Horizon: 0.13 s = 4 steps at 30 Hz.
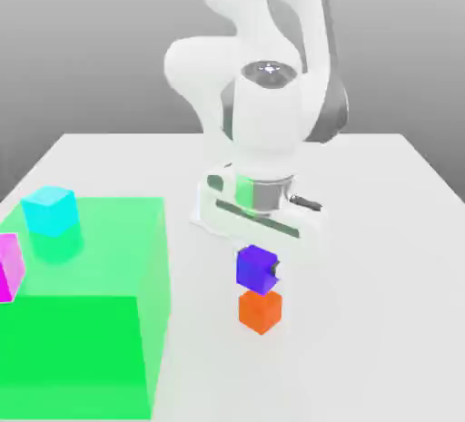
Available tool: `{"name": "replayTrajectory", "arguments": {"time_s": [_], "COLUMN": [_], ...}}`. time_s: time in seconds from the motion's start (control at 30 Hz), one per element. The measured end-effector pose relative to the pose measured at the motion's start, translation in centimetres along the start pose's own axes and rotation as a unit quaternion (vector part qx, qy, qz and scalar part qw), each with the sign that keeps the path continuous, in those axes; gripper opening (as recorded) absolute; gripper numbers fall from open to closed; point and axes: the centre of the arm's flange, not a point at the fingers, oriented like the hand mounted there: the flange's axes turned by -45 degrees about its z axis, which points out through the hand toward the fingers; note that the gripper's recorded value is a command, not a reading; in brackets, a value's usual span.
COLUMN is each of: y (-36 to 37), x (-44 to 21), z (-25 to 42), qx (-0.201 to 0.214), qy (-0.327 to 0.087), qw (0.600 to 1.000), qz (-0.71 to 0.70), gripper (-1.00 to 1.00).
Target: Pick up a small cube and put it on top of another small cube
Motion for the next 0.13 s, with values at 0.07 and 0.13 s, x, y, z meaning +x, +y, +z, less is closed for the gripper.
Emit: {"name": "replayTrajectory", "arguments": {"time_s": [0.07,0.13], "y": [0.04,0.04], "x": [-0.22,-0.22], "z": [1.36,1.36], "qx": [0.003,0.003], "qy": [-0.002,-0.002], "qw": [1.000,1.000], "qz": [0.000,0.000], "gripper": [1.00,1.00]}}
